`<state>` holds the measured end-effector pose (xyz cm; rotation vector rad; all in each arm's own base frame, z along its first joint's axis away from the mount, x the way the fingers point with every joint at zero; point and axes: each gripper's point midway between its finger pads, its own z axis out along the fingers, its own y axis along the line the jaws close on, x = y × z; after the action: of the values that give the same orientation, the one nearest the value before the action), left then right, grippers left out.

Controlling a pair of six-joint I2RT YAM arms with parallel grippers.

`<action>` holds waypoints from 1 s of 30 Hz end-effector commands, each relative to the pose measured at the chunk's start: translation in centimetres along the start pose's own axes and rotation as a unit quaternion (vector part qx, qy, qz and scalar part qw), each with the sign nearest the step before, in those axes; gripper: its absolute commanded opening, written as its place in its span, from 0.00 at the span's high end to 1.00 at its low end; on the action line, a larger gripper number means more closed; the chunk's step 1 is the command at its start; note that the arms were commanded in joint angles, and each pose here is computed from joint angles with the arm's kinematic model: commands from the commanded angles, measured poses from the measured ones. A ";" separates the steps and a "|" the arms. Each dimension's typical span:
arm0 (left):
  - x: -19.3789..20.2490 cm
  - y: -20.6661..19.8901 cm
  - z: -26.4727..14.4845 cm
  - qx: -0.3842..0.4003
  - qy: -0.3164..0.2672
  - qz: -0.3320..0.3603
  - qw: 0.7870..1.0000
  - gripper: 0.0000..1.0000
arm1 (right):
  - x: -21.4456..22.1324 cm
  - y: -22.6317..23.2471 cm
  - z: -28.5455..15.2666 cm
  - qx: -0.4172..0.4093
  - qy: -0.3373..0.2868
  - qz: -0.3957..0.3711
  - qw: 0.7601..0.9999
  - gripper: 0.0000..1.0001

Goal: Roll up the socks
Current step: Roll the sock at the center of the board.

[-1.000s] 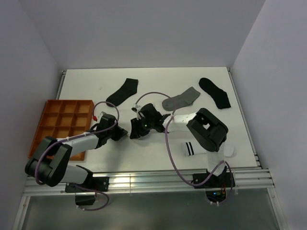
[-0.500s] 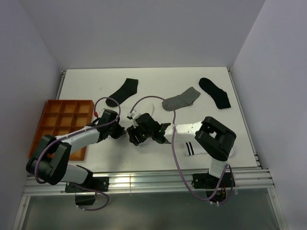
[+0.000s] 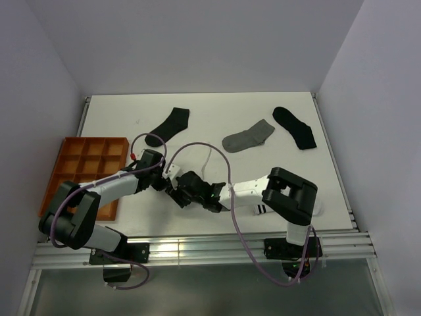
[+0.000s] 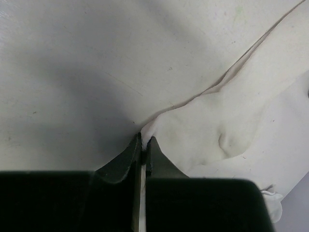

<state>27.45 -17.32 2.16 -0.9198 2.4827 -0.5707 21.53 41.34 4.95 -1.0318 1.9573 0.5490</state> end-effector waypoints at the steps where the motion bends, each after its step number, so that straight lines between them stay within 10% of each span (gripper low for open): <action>1: -0.4 -1.4 -0.5 0.011 0.001 0.014 1.000 1.00 | -0.5 0.0 1.1 0.027 -0.018 -0.031 0.999 0.46; 14: -0.4 -1.4 -0.6 0.005 0.004 0.014 1.000 1.00 | 1.9 -0.5 1.1 0.049 0.012 -0.044 0.998 0.66; 30: -0.3 -1.1 -0.7 -0.002 0.005 0.016 1.000 1.00 | -2.6 -0.2 -0.6 0.000 -0.026 0.002 1.000 0.50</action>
<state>27.08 -17.22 2.32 -0.9087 2.5170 -0.5444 21.55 41.00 7.01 -1.0215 1.9143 0.5477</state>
